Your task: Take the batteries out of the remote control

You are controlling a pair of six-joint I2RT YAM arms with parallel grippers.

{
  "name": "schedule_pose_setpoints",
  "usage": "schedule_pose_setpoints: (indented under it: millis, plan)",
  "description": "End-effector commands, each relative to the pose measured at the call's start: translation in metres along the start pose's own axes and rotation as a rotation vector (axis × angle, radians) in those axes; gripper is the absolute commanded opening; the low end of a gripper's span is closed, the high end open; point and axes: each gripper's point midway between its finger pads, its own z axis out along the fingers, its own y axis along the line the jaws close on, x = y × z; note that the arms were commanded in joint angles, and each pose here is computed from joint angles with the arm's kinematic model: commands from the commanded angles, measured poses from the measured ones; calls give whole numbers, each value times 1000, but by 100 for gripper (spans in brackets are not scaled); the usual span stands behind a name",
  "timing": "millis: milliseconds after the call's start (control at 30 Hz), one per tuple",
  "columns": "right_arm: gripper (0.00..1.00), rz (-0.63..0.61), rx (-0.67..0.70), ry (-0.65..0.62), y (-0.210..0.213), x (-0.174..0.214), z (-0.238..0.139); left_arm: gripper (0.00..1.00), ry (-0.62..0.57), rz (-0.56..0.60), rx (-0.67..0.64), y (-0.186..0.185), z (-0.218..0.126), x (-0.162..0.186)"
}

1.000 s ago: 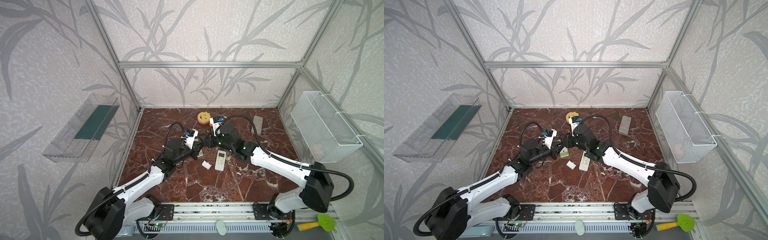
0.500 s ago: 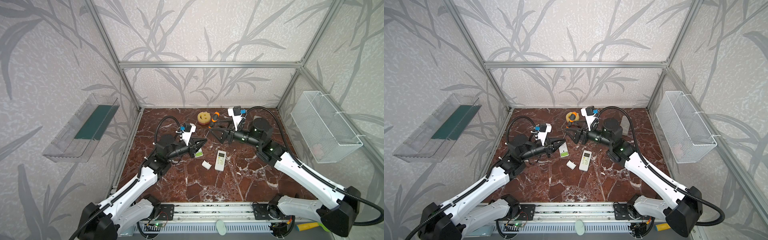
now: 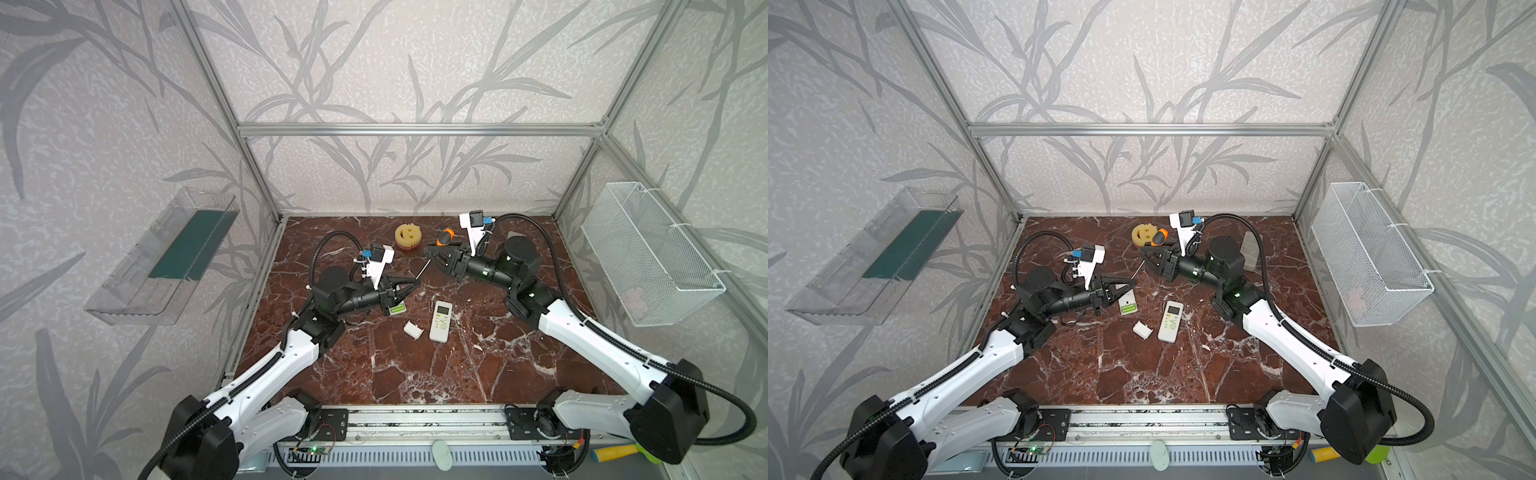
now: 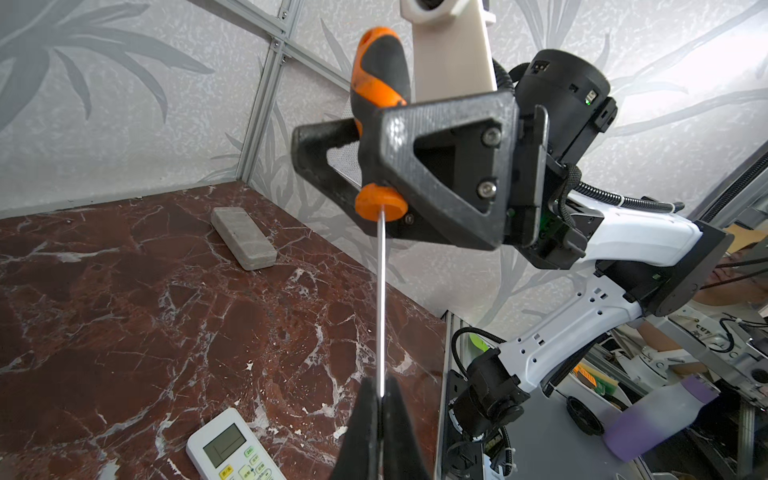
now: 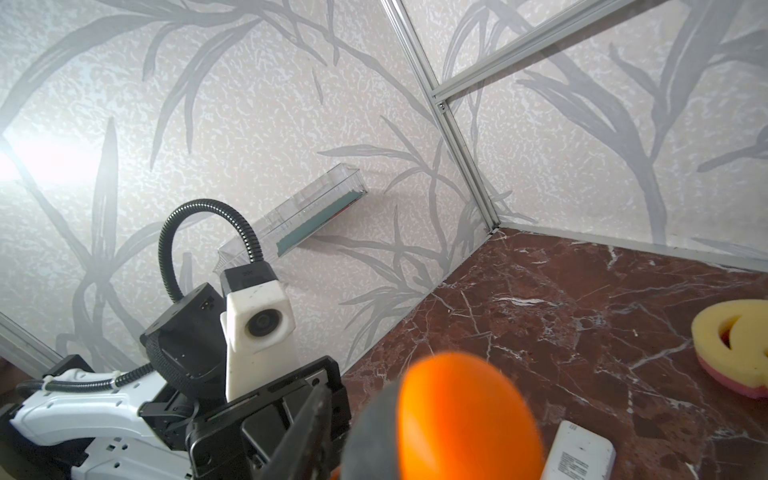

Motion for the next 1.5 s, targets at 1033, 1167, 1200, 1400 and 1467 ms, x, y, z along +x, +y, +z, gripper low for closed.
schedule_pose_setpoints:
  millis: [1033,1167,1200,1400,1467]
  plan:
    - [0,-32,583,91,-43,37,13,50,16,377,-456,54,15,4]
    - [0,-17,572,91,-42,40,17,50,29,375,-395,49,26,7]
    - [0,-16,571,92,-42,40,18,49,27,368,-375,47,30,8]
    - [0,-7,567,92,-42,41,20,33,18,347,-334,46,40,10]
    - [0,-7,570,94,-42,41,19,16,19,351,-338,47,41,9]
